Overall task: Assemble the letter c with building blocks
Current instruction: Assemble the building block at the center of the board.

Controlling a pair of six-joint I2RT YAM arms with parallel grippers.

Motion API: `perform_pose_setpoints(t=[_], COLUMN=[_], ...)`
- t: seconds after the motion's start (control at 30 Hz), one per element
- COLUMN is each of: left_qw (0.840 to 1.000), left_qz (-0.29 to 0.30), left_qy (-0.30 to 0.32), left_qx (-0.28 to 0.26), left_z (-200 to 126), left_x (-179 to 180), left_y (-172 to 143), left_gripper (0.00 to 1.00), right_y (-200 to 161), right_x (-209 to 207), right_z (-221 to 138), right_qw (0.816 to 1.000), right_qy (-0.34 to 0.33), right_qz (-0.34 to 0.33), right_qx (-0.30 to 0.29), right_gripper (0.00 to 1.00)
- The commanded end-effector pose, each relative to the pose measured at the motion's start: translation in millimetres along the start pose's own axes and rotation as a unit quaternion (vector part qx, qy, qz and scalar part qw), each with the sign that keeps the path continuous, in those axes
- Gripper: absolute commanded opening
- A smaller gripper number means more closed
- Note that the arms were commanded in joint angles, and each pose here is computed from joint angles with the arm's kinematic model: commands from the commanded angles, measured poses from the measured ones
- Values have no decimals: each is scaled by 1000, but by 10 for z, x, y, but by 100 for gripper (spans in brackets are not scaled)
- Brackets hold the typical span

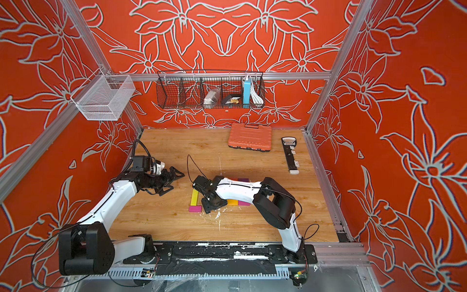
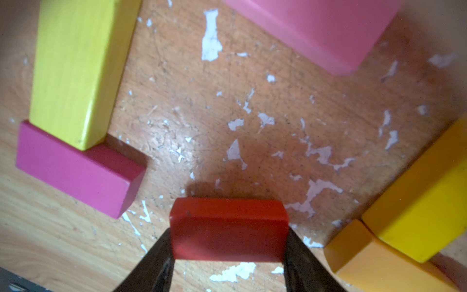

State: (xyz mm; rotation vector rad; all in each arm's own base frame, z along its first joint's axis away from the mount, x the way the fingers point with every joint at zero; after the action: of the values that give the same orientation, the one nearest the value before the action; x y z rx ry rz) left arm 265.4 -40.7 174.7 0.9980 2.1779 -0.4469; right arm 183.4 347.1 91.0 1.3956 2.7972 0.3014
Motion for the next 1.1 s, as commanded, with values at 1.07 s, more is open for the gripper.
perform_pose_setpoints(t=[1.07], left_qw=[1000], left_qz=[-1], left_qy=[-23], left_qx=[11], left_z=[3], left_x=[15], left_y=[-60], left_gripper=[98], right_y=[-67], right_x=[131], right_z=[-45], right_qw=[987], right_qy=[-17], right_qz=[155], right_qx=[-31], right_gripper=[70])
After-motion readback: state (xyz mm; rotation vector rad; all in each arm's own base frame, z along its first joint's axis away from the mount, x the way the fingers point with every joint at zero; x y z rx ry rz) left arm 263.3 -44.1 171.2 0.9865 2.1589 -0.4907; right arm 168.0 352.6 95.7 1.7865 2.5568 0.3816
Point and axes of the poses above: each gripper's point midway between its finger pads, its own z axis out along the fingers, its own x axis along the line the jaws close on, y = z × x, the point moved 6 cm from there along -z, back along the fingers, and after that the axes turned 10 degrees about -z, right-handed, at the moved point
